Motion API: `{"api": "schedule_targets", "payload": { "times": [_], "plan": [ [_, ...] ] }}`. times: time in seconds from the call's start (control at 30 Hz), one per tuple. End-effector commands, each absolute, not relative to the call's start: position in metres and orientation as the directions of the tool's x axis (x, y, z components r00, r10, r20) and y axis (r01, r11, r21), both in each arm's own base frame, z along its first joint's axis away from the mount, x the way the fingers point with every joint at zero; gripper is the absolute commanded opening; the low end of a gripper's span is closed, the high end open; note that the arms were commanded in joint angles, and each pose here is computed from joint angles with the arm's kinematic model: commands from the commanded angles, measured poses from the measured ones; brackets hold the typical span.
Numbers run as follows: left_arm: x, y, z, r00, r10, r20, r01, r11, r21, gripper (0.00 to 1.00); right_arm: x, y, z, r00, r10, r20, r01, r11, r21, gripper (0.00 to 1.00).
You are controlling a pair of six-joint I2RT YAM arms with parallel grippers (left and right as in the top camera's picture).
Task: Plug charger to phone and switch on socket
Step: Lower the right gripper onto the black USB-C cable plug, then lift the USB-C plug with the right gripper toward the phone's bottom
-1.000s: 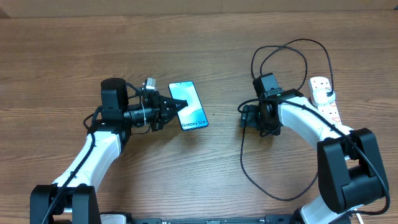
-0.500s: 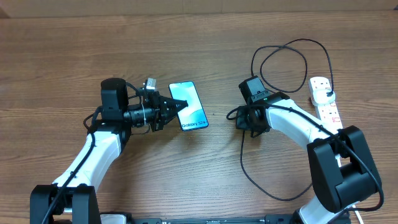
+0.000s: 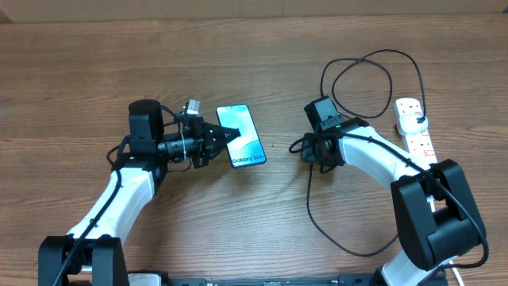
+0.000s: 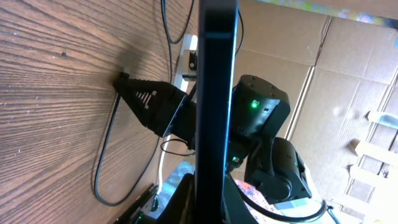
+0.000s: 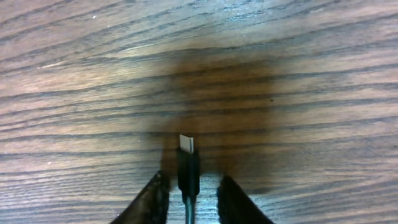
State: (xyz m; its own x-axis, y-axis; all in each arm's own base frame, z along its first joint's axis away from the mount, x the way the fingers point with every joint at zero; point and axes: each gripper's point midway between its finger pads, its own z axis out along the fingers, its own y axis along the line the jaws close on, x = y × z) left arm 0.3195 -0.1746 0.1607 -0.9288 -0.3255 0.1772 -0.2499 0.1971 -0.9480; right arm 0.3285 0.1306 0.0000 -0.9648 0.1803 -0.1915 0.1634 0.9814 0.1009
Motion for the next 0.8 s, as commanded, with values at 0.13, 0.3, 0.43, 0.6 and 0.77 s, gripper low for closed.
{"api": "schedule_targets", "payload": {
  "times": [0.13, 0.3, 0.43, 0.6, 0.77],
  "plan": [
    [0.316, -0.178, 0.168, -0.948, -0.282, 0.145, -0.203, 0.188, -0.961, 0.04, 0.319, 0.127, -0.023, -0.976, 0.177, -0.130, 0.170, 0.983, 0.067, 0.09],
    [0.314, -0.179, 0.170, -0.952, -0.268, 0.147, -0.200, 0.181, -0.963, 0.04, 0.315, 0.144, -0.022, -0.981, 0.176, -0.079, 0.161, 0.973, 0.165, 0.04],
    [0.312, -0.181, 0.177, -0.965, -0.236, 0.115, -0.157, 0.165, -0.974, 0.04, 0.315, 0.153, -0.010, -0.985, 0.168, -0.031, 0.154, 0.953, 0.259, 0.04],
    [0.310, -0.185, 0.197, -0.985, -0.171, -0.006, -0.015, 0.124, -0.992, 0.04, 0.305, 0.172, 0.036, -0.998, 0.056, 0.028, 0.062, 0.855, 0.514, 0.04],
    [0.310, -0.186, 0.210, -0.987, -0.146, -0.065, 0.051, 0.099, -0.994, 0.04, 0.275, 0.179, 0.101, -0.996, -0.094, -0.012, -0.072, 0.678, 0.732, 0.04]
  ]
}}
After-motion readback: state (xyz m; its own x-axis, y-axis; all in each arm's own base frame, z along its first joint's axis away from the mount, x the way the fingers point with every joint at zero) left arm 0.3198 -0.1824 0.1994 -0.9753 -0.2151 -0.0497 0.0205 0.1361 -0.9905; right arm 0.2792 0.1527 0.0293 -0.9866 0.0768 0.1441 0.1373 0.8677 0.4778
